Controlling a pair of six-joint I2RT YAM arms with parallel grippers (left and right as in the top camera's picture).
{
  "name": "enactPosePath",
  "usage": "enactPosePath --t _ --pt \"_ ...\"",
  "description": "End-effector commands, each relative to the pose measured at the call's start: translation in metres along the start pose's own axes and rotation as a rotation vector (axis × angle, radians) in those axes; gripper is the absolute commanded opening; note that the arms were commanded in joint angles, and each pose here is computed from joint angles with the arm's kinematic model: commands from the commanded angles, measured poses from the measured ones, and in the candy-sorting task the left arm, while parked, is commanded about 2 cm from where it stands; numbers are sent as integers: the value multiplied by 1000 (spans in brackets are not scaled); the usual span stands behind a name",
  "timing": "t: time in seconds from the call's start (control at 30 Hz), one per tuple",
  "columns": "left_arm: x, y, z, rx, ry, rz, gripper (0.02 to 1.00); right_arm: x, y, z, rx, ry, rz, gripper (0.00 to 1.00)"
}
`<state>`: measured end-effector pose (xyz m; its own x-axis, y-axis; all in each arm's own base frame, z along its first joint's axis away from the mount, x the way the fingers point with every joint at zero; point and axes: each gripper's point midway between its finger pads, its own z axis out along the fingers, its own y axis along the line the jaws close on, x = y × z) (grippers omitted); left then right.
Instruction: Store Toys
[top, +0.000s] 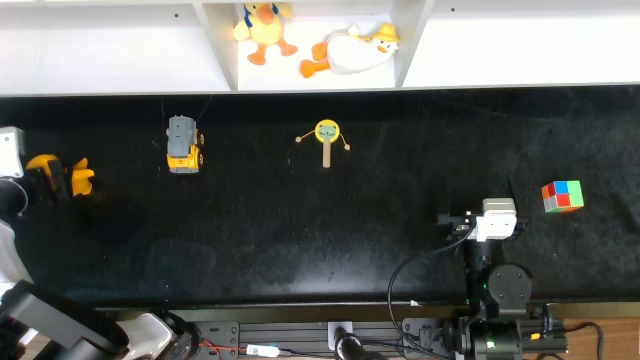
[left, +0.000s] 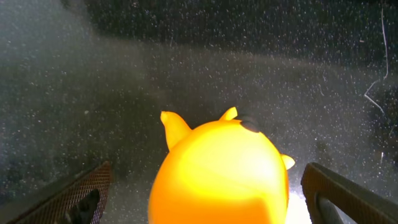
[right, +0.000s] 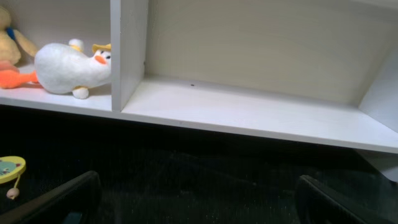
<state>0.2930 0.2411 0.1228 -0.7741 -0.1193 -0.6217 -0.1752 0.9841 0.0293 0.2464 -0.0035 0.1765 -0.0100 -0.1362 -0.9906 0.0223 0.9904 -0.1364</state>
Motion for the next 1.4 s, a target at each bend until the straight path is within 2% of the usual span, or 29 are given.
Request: enactPosePath --t 0.03,0.13,0.2,0.27,0.43,0.53,0.63,0.83,1.0,1.17,1.27,1.4 --pt "12 1 5 -9 49 11 998 4 1 0 -5 2 0 993" --pt "14 3 5 -18 60 19 936 4 1 0 -5 2 0 996" --pt "14 3 6 -17 60 32 776 4 1 0 -5 2 1 993" --pt "15 4 8 -16 62 35 687 4 1 0 -5 2 1 996" --pt "15 5 11 -15 63 34 384 4 1 0 -5 2 1 996" --pt "13 5 10 -19 55 37 240 4 1 0 -5 2 0 996" --pt "9 3 0 -27 46 16 143 4 1 0 -5 2 1 993" --pt "-7 -6 -38 -55 -2 -65 56 4 1 0 -5 2 1 993" --pt "-36 -19 -59 -41 -43 -118 53 4 1 0 -5 2 1 996" --pt "-76 -44 -64 -12 -116 -104 53 4 1 0 -5 2 1 996" --pt "-96 -48 -66 -47 -157 -147 58 4 1 0 -5 2 1 996" --pt "-120 -57 -69 -39 -234 -166 62 4 1 0 -5 2 1 998"
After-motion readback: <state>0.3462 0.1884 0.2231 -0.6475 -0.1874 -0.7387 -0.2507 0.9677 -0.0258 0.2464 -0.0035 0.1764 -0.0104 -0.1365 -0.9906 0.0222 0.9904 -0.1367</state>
